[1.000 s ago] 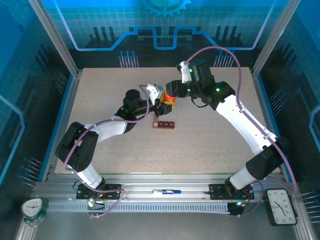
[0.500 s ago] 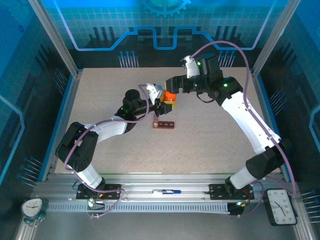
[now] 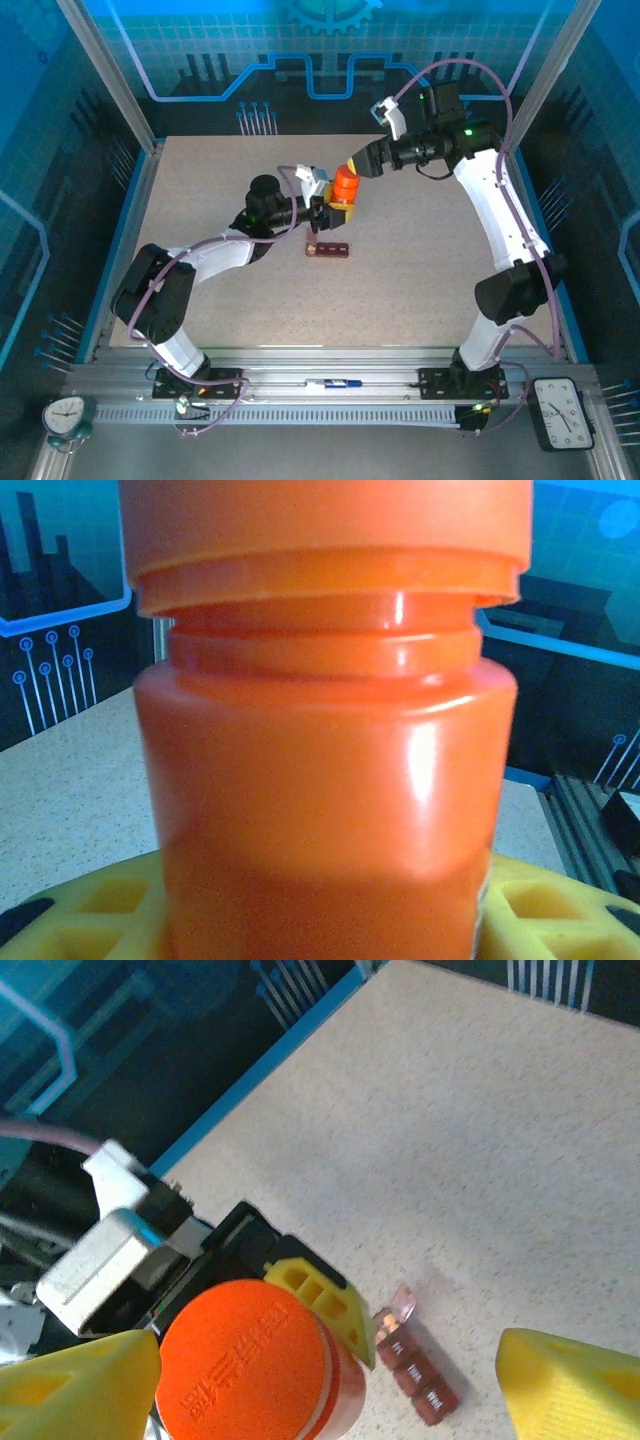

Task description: Sort the pills into containers

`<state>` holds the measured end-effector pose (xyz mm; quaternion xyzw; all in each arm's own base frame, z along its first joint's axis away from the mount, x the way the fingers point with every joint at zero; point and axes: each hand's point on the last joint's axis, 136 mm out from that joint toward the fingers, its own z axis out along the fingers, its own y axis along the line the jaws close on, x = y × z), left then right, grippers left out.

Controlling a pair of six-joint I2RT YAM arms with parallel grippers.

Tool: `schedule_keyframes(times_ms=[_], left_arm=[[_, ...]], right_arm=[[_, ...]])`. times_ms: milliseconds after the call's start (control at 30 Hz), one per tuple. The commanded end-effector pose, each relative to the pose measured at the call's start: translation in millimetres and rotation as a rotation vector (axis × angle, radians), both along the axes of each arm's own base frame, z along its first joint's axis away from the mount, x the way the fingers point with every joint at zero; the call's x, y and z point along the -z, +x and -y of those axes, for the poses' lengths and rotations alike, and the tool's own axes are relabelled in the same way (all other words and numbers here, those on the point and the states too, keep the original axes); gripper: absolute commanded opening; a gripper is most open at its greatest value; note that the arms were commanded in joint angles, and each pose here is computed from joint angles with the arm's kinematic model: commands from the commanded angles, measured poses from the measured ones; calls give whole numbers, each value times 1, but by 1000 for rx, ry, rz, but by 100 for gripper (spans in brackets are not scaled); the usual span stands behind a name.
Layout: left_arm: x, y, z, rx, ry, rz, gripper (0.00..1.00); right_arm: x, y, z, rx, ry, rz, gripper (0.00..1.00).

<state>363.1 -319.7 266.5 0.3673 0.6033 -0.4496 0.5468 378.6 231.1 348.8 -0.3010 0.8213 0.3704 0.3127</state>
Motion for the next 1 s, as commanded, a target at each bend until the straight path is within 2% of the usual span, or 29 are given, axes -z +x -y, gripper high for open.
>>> schedule_keyframes(times_ms=[0, 233, 500, 767, 967], left_arm=[[-27, -8, 2, 45, -32, 45, 15], [-27, -7, 3, 48, -32, 38, 15], [-28, -8, 2, 47, -32, 39, 15], [-28, -7, 3, 47, -32, 40, 15], [-28, -7, 3, 46, -32, 42, 15]], right_arm=[[-3, -26, -11, -112, 4, -17, 87], [4, -30, -20, -135, -13, -30, 83], [7, -30, -23, -139, -16, -39, 68], [12, -32, -28, -151, -26, -45, 64], [14, -31, -28, -148, -35, -47, 48]])
